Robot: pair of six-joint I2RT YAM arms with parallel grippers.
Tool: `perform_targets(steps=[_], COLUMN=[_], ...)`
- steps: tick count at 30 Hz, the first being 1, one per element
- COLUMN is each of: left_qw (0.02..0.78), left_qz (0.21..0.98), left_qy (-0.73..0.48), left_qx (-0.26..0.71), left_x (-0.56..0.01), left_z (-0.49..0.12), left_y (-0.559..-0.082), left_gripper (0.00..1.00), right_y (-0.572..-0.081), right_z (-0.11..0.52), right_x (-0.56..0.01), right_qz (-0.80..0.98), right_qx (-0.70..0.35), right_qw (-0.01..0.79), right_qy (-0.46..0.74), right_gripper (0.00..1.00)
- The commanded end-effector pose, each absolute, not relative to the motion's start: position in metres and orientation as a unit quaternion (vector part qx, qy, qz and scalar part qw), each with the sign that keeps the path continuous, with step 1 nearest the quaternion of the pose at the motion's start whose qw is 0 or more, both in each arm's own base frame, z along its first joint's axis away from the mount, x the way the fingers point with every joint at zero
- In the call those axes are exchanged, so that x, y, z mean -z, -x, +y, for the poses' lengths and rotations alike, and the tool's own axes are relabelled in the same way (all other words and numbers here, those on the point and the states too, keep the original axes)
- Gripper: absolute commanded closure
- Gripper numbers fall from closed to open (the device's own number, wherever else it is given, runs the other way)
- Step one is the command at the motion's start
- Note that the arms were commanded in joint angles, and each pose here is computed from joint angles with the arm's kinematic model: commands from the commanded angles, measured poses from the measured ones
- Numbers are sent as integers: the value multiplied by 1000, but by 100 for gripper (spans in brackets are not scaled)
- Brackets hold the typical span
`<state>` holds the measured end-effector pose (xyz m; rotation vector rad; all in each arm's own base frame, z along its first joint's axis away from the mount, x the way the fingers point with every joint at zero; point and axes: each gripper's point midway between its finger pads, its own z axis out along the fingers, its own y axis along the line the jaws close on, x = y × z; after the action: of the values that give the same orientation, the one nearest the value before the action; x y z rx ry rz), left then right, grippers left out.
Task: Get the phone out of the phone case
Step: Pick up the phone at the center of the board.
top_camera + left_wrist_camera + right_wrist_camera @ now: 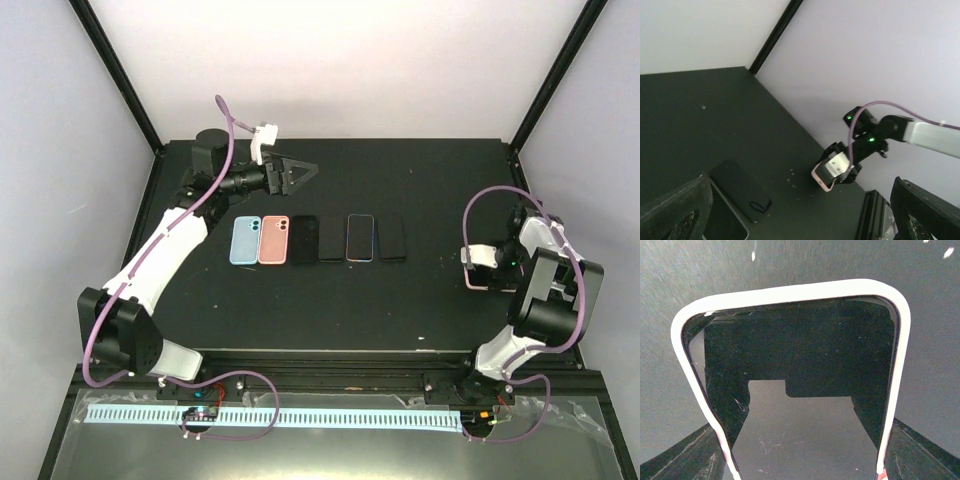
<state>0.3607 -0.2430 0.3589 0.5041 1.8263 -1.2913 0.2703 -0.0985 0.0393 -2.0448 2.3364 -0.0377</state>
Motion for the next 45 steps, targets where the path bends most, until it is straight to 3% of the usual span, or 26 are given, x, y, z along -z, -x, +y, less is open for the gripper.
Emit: perform_targets(steps=[1, 16, 29, 39, 45], left_qw=[423, 270, 172, 121, 98], left_qz=[759, 827, 770, 747, 734], left_qy=[-171, -163, -250, -286, -301], left_qx=[464, 465, 561, 588, 600], left_x=[-341, -216, -222, -224, -223], left_z=[-229, -257, -327, -354, -366], left_y=[-369, -338, -278, -244, -230], left_gripper=[1, 1, 3, 18, 20], right_y=[-279, -274, -246, -228, -218], right_z=[-72, 39, 124, 160, 170], right_x=[-66, -138, -187, -197, -193], right_qz=[745, 685, 605, 557, 528], right_qx=[10, -5, 15, 36, 56], right_qw=[69, 197, 261, 279, 279], right_qy=[664, 701, 752, 781, 800], right_gripper=[55, 57, 58, 58, 58])
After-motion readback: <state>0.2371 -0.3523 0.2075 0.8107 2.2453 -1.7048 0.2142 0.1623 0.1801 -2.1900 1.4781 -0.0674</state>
